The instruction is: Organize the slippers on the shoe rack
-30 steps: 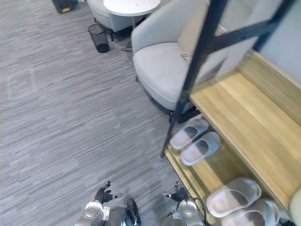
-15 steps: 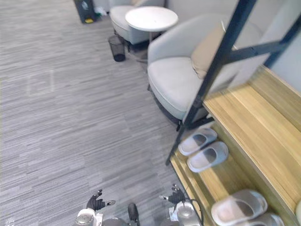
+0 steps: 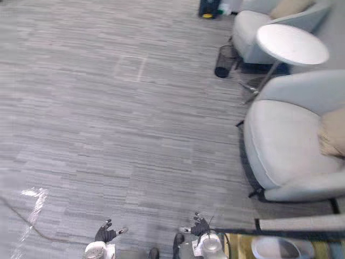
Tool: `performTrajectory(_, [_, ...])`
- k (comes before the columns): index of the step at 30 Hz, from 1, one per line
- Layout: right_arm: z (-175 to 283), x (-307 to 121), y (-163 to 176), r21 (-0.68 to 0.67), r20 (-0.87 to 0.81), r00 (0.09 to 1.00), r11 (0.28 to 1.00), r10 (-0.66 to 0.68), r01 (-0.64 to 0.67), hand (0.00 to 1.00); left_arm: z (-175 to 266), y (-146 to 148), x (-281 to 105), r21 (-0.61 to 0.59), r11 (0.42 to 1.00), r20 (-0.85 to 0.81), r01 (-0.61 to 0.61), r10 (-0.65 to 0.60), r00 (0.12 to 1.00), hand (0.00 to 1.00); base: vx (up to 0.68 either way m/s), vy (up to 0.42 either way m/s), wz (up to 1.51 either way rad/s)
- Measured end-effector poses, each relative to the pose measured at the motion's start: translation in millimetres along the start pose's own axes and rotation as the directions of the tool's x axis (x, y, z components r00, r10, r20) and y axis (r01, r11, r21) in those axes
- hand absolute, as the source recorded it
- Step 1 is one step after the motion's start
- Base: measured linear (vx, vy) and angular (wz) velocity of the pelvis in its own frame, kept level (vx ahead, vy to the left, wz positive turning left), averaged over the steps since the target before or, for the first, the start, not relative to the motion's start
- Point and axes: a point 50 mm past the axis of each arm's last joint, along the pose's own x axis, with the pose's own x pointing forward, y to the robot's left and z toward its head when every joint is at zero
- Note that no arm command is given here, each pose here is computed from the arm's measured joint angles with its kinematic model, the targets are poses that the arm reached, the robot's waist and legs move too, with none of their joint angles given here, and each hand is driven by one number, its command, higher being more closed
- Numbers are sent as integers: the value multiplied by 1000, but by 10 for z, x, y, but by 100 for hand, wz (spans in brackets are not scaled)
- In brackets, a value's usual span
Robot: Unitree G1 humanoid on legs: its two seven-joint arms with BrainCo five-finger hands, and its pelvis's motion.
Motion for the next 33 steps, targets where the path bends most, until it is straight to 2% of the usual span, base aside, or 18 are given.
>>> performTrajectory(4, [223,65,-5,2,60,998,1000,-4,4,0,206,12,57,-11,1000,65,-2,3,998,0,413,65,1])
performTrajectory(8, [137,45,-146,-12,40,998,999,-43,43,0,255,-58,67,-12,1000,76,16,-15,997,0,507,174,52])
performTrajectory(10, [233,74,-80,26,58,997,999,-43,42,0,414,19,125,16,1000,116,-3,1,993,0,666,205,73])
performTrajectory(13, [332,97,-35,32,86,996,999,-32,29,0,289,57,94,26,1000,83,-10,8,997,0,506,171,19])
performTrajectory(19, [-34,-7,11,41,-13,1000,999,-9,9,0,94,-2,43,67,998,22,19,-20,1000,0,447,163,24])
performTrajectory(21, [-7,-6,-21,37,2,1000,999,-14,14,0,62,-1,34,63,998,12,18,-19,1000,0,445,19,29])
performTrajectory(31, [96,43,-206,16,22,998,998,-53,53,0,24,-96,40,51,998,-13,36,-35,999,0,619,-200,49])
performTrajectory(33, [93,45,-256,34,14,998,997,-69,69,0,-53,-124,14,0,1000,-45,22,-22,999,0,794,-255,9])
